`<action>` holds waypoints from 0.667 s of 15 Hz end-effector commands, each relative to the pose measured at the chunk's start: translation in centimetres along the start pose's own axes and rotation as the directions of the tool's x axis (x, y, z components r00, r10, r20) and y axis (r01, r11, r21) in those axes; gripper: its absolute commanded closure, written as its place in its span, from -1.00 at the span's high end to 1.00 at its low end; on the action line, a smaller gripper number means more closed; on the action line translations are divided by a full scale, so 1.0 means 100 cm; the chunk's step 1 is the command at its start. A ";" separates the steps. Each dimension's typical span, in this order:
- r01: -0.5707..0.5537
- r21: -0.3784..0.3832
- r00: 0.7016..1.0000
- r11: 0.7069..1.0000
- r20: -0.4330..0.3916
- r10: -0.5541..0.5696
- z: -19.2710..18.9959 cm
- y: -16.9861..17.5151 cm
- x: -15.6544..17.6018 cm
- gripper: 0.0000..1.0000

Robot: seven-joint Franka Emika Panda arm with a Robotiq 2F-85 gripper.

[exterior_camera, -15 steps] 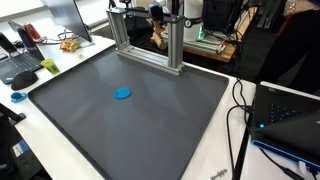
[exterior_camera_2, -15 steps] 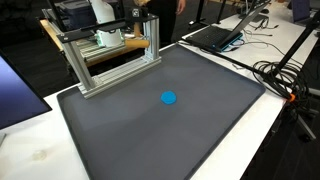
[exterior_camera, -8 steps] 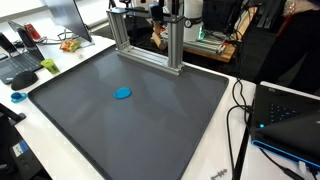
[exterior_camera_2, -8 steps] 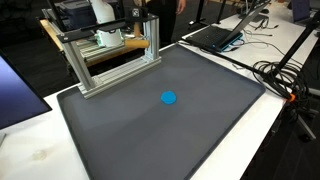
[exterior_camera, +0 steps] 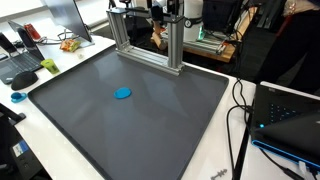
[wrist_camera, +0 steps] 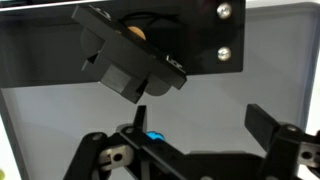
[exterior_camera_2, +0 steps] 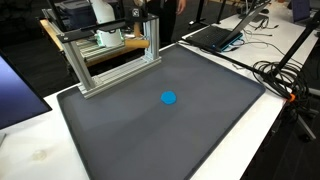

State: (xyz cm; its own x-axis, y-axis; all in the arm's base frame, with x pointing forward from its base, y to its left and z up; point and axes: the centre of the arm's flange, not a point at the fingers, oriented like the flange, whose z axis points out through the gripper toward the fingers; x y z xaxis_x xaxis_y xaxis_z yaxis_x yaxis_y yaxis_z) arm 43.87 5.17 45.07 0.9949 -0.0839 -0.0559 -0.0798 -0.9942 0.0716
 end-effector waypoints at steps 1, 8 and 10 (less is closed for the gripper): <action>0.046 0.029 0.996 0.999 0.075 -0.048 -0.005 -0.003 0.003 1.00; 0.141 0.065 0.980 0.988 0.135 -0.149 0.003 -0.019 0.001 1.00; 0.153 0.066 0.974 0.986 0.160 -0.162 0.007 -0.022 0.000 1.00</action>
State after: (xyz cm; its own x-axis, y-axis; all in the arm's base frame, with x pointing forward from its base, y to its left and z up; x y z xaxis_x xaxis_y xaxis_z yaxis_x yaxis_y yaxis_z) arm 43.56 6.99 44.20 0.9837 0.0372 -0.1760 0.0433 -0.9986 0.0312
